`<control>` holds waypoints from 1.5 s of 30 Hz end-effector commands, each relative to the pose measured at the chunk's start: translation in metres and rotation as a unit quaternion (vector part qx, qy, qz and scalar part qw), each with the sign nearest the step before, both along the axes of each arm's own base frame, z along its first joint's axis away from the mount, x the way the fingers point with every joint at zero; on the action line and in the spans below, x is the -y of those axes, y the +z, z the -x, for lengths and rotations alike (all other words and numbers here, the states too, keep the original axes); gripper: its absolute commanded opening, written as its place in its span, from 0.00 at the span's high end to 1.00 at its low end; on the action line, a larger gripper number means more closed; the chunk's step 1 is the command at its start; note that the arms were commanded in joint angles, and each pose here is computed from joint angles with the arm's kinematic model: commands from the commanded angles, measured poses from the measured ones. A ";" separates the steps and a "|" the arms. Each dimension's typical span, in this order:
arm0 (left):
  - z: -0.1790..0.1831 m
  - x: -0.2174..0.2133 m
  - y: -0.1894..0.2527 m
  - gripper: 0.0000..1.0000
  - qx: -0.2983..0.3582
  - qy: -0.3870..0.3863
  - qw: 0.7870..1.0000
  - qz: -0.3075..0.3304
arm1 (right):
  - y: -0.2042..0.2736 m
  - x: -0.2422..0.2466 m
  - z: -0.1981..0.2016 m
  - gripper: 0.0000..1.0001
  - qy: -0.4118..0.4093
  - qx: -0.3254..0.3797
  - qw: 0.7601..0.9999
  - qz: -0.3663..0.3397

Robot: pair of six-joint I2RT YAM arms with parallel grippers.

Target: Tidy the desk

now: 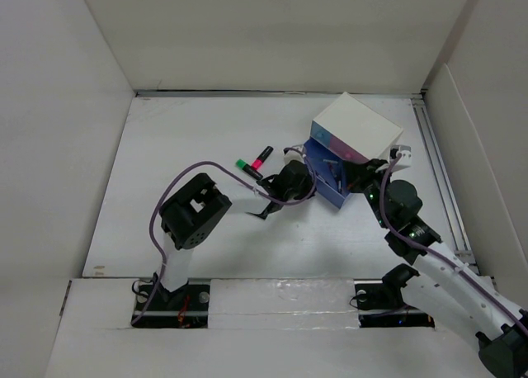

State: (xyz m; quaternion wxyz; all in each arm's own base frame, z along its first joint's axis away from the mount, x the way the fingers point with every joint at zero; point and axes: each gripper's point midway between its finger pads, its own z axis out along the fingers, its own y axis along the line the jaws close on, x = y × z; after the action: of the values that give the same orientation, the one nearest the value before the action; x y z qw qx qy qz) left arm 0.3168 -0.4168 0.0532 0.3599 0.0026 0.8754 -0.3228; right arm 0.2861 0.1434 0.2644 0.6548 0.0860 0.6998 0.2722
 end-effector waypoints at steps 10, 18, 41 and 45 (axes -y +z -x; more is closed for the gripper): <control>-0.034 0.039 0.038 1.00 0.049 -0.010 0.998 0.023 | 0.015 -0.004 0.001 1.00 0.007 0.023 1.000 -0.009; -0.053 0.062 0.043 1.00 0.061 -0.013 0.998 0.028 | 0.016 0.001 0.003 1.00 -0.002 0.025 1.000 -0.013; -0.099 0.093 0.059 1.00 0.121 0.012 0.991 0.050 | 0.025 0.010 0.010 1.00 -0.012 0.041 0.999 -0.027; -0.100 0.090 0.061 0.96 0.130 0.014 0.990 0.047 | 0.024 0.010 0.010 1.00 -0.015 0.040 0.999 -0.026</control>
State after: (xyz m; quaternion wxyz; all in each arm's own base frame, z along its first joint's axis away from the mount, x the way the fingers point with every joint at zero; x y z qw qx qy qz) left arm 0.3998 -0.5003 0.0736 0.4284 0.0246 0.8392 -0.3340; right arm 0.2775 0.1336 0.2790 0.6737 0.0975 0.6775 0.2786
